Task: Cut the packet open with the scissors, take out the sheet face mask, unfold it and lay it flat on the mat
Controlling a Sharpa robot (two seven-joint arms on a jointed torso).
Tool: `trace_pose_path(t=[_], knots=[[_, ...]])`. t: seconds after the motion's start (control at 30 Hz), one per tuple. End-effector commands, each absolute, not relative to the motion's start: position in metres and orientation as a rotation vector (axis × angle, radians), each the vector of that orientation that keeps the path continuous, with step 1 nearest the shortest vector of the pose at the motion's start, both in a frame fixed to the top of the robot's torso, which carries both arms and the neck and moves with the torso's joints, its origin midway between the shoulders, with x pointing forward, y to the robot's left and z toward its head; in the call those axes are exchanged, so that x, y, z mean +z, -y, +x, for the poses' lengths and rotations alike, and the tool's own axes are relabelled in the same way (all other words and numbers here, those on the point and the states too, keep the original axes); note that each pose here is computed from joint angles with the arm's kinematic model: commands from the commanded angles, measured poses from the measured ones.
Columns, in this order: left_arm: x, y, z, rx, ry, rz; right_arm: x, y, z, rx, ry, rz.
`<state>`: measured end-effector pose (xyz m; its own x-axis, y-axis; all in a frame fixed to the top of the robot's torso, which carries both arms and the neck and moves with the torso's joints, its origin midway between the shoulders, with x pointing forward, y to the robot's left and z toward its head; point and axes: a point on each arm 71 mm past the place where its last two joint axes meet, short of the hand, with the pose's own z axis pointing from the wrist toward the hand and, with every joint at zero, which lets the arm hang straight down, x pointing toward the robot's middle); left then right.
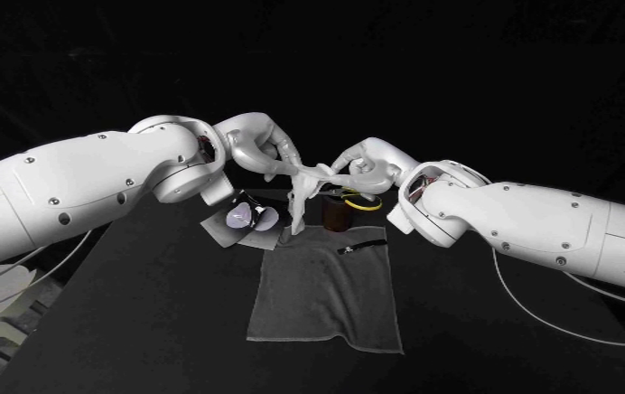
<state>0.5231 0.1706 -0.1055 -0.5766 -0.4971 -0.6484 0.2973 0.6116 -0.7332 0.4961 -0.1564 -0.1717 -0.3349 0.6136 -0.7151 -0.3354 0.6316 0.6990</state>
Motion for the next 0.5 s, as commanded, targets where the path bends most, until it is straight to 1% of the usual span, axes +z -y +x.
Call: trace_pose_path(t=[0.03,0.13,0.3,0.5], knots=[[-0.100,-0.176,0.530,-0.926,-1.959,-0.119,-0.163,0.164,0.496,1.106,-1.525,0.357],[-0.097,-0.176,0.532,-0.884,-1.969,-0.094,-0.158,0.167,0.494,1.162,-1.518,0.383],[-0.094,-0.176,0.535,-0.860,-1.950,-0.088,-0.156,0.171,0.492,1.217,-1.560,0.418],[-0.088,-0.174,0.537,-0.889,-1.875,-0.102,-0.160,0.166,0.491,1.265,-1.664,0.422]])
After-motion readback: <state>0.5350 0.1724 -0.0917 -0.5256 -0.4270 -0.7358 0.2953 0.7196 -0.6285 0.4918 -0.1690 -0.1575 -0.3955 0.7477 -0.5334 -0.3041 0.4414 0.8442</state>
